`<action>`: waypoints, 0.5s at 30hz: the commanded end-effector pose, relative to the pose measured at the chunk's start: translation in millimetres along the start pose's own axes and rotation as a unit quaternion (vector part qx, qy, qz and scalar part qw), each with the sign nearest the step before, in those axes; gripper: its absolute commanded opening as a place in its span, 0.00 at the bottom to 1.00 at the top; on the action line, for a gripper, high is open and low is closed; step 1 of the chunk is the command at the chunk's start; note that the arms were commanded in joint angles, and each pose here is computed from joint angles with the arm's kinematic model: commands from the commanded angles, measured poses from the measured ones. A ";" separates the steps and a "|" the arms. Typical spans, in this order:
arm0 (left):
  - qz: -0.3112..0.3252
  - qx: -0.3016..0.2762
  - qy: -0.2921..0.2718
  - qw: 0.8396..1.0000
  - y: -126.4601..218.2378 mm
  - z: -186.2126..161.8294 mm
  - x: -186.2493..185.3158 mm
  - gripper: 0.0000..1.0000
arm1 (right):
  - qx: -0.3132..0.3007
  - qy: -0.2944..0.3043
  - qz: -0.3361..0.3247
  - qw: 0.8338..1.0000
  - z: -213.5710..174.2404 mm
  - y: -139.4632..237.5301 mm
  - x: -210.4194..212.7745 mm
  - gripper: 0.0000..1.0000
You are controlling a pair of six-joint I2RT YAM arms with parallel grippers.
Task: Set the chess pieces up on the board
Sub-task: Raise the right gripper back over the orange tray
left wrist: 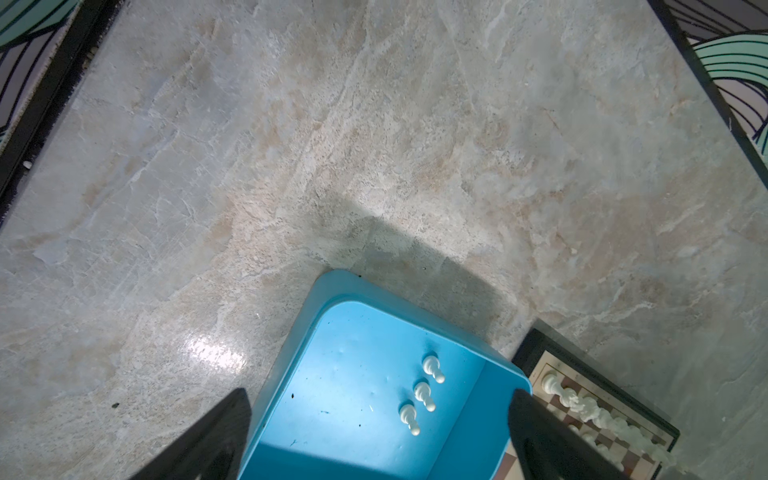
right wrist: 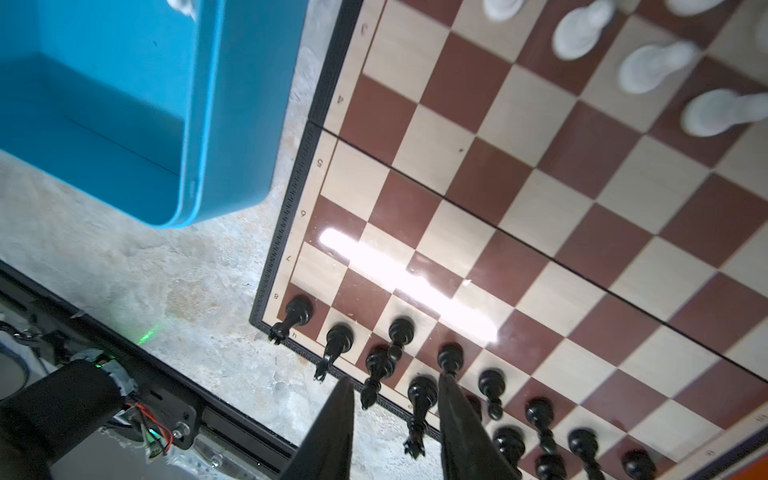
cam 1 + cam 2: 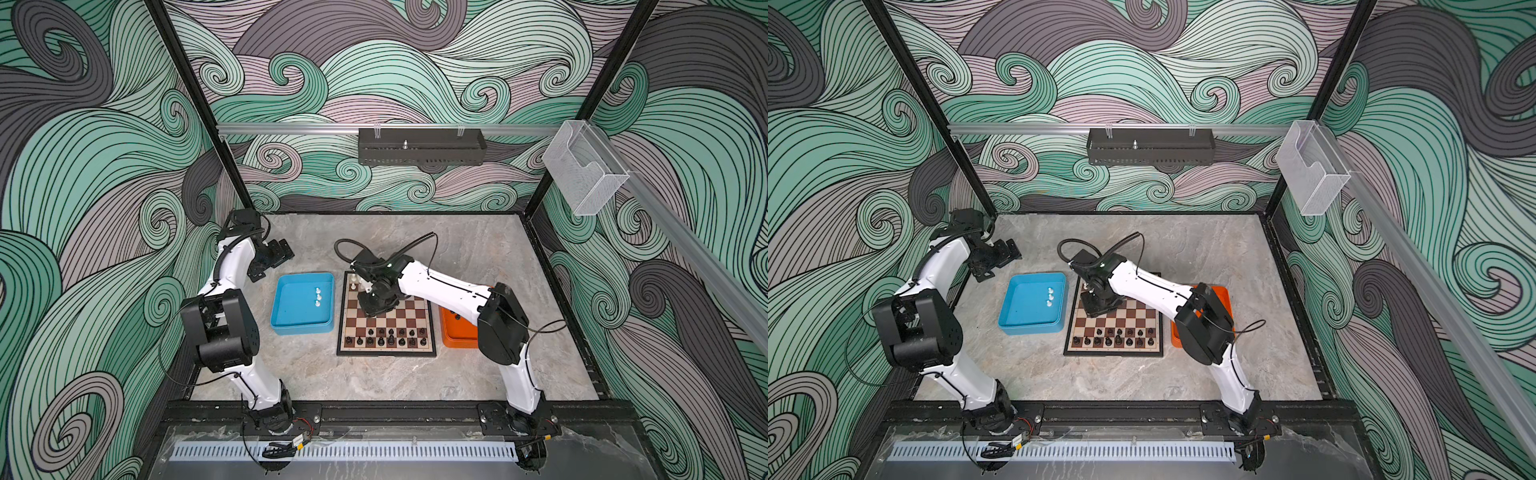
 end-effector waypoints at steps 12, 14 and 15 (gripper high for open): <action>-0.074 0.008 -0.165 0.983 -0.1 -62.2 -97.5 0.99 | -0.063 -0.131 -0.064 0.987 -12.9 80.7 -133.6 0.90; -0.080 0.012 -0.197 0.977 0.2 -75.1 -112.5 0.98 | -0.062 -0.154 -0.072 0.984 -21.1 84.7 -154.5 0.95; -0.085 0.012 -0.209 0.974 1.1 -79.5 -117.8 0.98 | -0.061 -0.162 -0.075 0.982 -24.6 86.1 -162.7 0.96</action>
Point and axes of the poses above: each gripper's point midway between its finger pads, its own y axis back along the fingers, its own x axis along the line the jaws close on, z = x × y, the point moved 6 cm from there along y, back along the fingers
